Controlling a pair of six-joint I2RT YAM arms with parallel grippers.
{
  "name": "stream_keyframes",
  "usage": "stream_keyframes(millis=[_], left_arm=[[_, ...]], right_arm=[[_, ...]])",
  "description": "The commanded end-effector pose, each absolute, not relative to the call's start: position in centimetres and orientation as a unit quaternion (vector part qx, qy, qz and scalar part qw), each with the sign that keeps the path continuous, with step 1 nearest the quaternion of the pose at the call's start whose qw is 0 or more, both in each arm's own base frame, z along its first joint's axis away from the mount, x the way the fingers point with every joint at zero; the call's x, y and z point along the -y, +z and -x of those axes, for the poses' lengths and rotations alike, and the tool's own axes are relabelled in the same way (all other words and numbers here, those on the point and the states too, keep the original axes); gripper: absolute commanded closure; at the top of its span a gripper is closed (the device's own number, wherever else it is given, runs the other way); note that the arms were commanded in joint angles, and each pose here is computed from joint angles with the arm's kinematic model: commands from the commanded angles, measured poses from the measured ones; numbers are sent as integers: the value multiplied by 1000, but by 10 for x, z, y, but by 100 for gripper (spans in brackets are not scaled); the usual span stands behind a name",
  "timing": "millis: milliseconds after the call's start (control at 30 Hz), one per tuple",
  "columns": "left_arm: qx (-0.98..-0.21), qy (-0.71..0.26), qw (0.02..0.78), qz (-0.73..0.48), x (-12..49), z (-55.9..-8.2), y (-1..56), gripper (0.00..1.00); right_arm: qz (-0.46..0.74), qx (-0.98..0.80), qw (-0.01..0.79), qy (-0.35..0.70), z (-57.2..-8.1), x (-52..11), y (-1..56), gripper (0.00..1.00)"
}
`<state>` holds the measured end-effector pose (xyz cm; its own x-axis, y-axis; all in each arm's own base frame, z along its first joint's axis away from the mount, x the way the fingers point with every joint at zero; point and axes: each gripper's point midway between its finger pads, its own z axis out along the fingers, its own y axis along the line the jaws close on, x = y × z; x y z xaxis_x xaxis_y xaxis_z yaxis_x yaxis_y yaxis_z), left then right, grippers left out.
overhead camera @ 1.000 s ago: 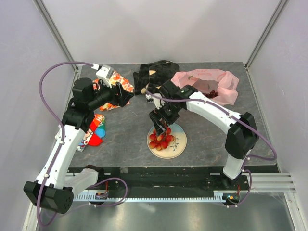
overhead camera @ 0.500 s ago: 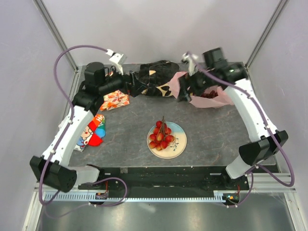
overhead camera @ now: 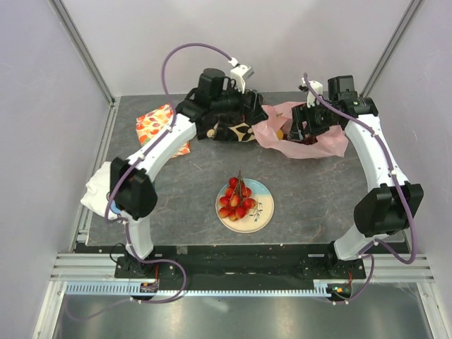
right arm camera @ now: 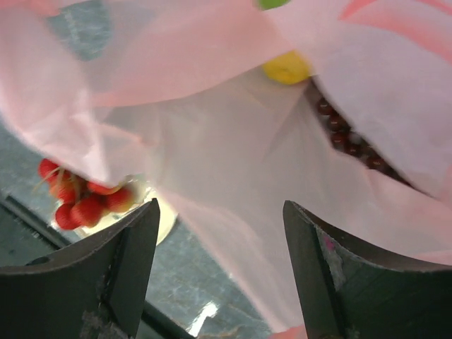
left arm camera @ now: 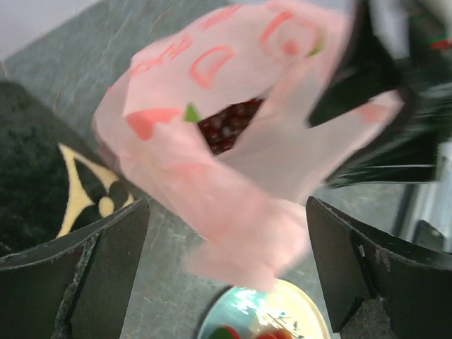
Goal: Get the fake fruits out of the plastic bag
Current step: Adjust the plastic bag at the center of the board.
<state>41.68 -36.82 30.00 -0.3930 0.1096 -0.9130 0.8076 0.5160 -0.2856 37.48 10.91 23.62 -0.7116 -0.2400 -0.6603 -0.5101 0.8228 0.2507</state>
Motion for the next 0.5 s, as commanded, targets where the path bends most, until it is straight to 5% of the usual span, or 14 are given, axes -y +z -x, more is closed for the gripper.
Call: stream_keyframes(millis=[0,133,167,200,467], left_arm=[[-764,-342,456,-302,380,-441,270,11],[-762,-358,436,-318,380,-422,268,52],[-763,-363,426,-323,379,-415,262,80],[-757,-371,427,-327,377,-407,272,93],[-702,-408,421,-404,358,-314,285,98]], right_arm=[[177,-902,361,157,-410,-73,234,23],[140,-922,339,125,-405,-42,215,24],[138,-928,332,101,-403,-33,209,25],[140,-936,311,86,-394,-28,192,26],[219,-950,222,-9,-311,10,154,27]])
